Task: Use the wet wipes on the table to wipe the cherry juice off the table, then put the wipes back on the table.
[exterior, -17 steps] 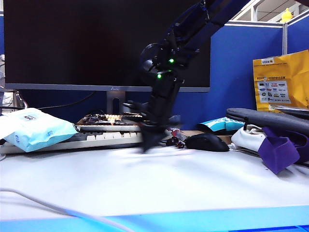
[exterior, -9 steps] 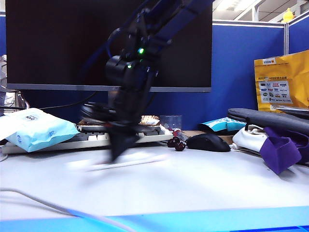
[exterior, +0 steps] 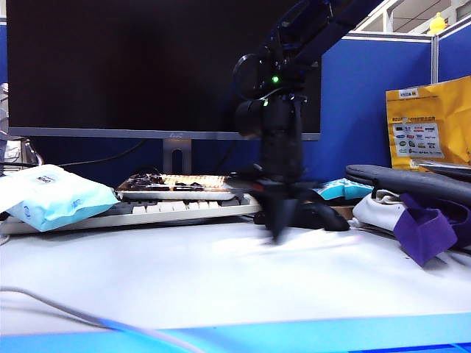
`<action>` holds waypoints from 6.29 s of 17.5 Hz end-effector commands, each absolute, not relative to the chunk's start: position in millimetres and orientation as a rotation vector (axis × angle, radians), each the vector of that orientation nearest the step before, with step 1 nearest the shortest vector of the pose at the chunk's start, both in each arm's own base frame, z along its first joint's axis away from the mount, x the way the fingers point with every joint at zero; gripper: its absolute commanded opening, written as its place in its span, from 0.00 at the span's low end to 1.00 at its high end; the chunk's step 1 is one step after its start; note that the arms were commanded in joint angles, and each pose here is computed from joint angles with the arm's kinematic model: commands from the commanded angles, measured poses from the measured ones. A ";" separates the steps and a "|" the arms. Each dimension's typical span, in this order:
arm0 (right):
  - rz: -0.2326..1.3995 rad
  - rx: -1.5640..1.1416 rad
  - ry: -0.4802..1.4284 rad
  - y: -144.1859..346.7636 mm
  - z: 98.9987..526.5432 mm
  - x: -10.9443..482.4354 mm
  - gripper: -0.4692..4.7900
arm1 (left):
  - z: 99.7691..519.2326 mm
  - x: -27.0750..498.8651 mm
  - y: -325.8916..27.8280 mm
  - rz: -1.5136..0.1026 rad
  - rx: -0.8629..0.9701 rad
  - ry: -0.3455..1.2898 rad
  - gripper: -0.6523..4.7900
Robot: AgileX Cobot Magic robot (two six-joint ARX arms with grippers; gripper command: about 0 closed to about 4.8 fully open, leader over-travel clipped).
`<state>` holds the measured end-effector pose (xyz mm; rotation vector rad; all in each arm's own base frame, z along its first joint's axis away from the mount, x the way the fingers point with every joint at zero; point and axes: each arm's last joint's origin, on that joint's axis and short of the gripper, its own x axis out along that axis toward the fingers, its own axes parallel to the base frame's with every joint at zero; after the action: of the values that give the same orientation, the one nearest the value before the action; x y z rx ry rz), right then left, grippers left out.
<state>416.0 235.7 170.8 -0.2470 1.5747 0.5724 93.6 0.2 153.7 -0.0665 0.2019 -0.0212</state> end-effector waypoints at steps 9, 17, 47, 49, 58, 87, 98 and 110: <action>0.191 -0.508 1.568 223.1 143.6 420.9 0.09 | 151.0 93.5 0.1 -0.024 -0.067 0.215 0.11; 0.754 -0.116 1.657 247.1 145.8 410.7 0.09 | 151.0 93.5 0.1 -0.024 -0.067 0.215 0.11; 0.168 -0.338 1.665 179.8 142.0 436.6 0.09 | 151.0 93.5 0.1 -0.024 -0.067 0.215 0.11; 0.427 -0.201 1.714 201.4 142.2 427.3 0.09 | 151.0 93.5 0.1 -0.024 -0.067 0.216 0.11; 0.517 -0.454 1.417 275.4 140.2 411.7 0.09 | 151.0 93.5 0.1 -0.024 -0.067 0.216 0.11; 1.039 -0.236 1.564 297.1 141.7 383.1 0.09 | 151.0 93.5 0.2 -0.023 -0.067 0.216 0.11; 0.507 -0.306 1.036 262.0 150.0 463.6 0.09 | 151.0 93.5 0.1 -0.024 -0.067 0.215 0.11; 0.548 -0.254 0.891 295.8 158.1 457.7 0.09 | 151.0 93.5 0.1 -0.024 -0.067 0.216 0.11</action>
<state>455.9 294.8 160.9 -0.2601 0.9086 0.5599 93.5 0.2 153.7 -0.0665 0.2023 -0.0212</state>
